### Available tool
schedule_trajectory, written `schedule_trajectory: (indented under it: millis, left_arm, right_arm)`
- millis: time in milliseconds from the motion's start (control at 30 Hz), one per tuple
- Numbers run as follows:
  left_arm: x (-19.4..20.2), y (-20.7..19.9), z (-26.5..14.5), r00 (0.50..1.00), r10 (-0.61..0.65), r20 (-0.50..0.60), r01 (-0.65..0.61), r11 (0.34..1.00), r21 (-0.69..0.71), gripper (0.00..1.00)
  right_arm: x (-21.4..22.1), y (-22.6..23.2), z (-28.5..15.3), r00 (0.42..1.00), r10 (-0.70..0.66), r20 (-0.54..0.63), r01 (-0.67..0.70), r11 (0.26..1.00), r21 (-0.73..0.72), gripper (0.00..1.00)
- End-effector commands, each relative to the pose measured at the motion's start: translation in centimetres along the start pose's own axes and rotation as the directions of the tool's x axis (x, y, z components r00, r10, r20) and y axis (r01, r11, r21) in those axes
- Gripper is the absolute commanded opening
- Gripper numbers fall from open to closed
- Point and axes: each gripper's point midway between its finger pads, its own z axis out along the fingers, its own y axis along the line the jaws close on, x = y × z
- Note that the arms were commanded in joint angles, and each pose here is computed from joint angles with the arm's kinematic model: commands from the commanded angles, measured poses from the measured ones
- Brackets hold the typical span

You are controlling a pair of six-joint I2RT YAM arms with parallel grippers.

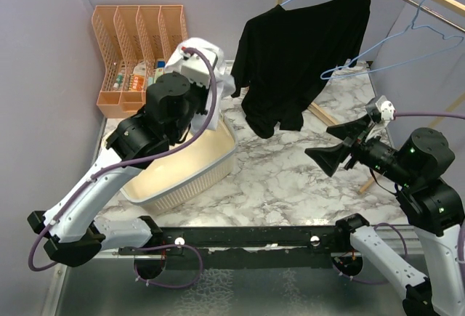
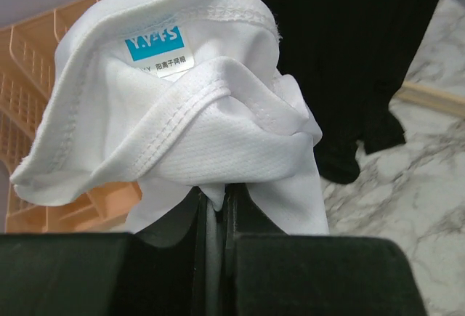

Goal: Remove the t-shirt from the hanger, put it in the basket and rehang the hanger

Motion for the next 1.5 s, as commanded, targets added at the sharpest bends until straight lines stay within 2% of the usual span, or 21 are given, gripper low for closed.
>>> schedule_trajectory:
  millis: [0,233,267,367,400,467,533,567,700,767,933,1033,1200,1333,1467]
  left_arm:
    - [6.9,2.6,-1.3,0.983,0.045,-0.179,-0.069,0.989,-0.130,0.00]
    - [16.2,2.1,-2.6,0.923,-0.007,-0.384,-0.046,0.991,-0.129,0.01]
    - [17.3,2.2,-2.7,0.910,-0.014,-0.413,-0.048,0.989,-0.139,0.08]
    - [19.9,3.0,-2.8,0.876,-0.033,-0.481,-0.060,0.983,-0.176,0.59]
    - [20.3,3.3,-2.9,0.869,-0.040,-0.493,-0.063,0.979,-0.192,0.69]
    - [20.4,3.8,-2.9,0.865,-0.048,-0.500,-0.067,0.976,-0.209,0.78]
    - [19.5,4.0,-2.8,0.879,-0.052,-0.473,-0.058,0.975,-0.215,0.96]
    - [18.8,4.1,-2.9,0.891,-0.056,-0.450,-0.048,0.975,-0.215,0.99]
    - [15.3,4.1,-3.0,0.956,-0.073,-0.285,0.022,0.983,-0.180,0.99]
    - [14.1,4.5,-3.7,0.976,-0.084,-0.199,0.050,0.984,-0.168,0.96]
    - [11.8,5.4,-5.4,0.993,-0.119,0.004,0.119,0.981,-0.153,0.84]
    - [12.0,5.6,-5.7,0.993,-0.113,0.034,0.117,0.981,-0.154,0.82]
    - [13.2,5.2,-5.3,0.996,-0.090,0.007,0.090,0.986,-0.141,0.82]
    - [14.6,4.8,-4.7,0.997,-0.080,0.007,0.080,0.987,-0.139,0.82]
    - [15.4,4.3,-4.4,0.995,-0.097,0.029,0.099,0.988,-0.120,0.82]
  right_arm:
    - [-0.8,0.2,0.8,0.999,-0.027,0.019,0.027,0.999,-0.037,0.98]
    - [-1.1,-0.3,1.4,0.999,-0.034,0.013,0.035,0.999,-0.028,0.97]
    - [-1.1,-0.3,1.5,0.999,-0.035,0.012,0.036,0.999,-0.028,0.97]
    - [-1.2,-0.4,1.7,0.999,-0.040,0.005,0.041,0.999,-0.027,0.97]
    - [-1.2,-0.5,1.7,0.999,-0.042,0.003,0.042,0.999,-0.027,0.97]
    - [-1.1,-0.6,1.9,0.999,-0.041,-0.006,0.041,0.999,-0.026,0.97]
    - [-1.1,-0.5,2.2,0.999,-0.039,-0.013,0.038,0.999,-0.037,0.97]
    - [-1.1,-0.5,2.3,0.999,-0.038,-0.016,0.037,0.998,-0.044,0.97]
    - [-1.6,-0.3,3.3,0.999,-0.031,-0.018,0.029,0.996,-0.080,0.97]
    - [-2.4,-0.1,3.9,1.000,-0.026,-0.010,0.025,0.994,-0.105,0.97]
    - [-5.9,-0.3,6.4,1.000,-0.003,0.020,0.006,0.990,-0.139,0.95]
    - [-8.4,-0.7,8.3,0.999,0.007,0.045,0.000,0.988,-0.157,0.95]
    - [-12.8,-1.4,11.5,0.993,0.050,0.107,-0.031,0.984,-0.176,0.94]
    - [-16.0,-5.8,15.5,0.980,0.131,0.152,-0.131,0.991,-0.009,0.95]
    - [-18.1,-12.5,18.9,0.952,0.189,0.242,-0.258,0.920,0.294,0.97]
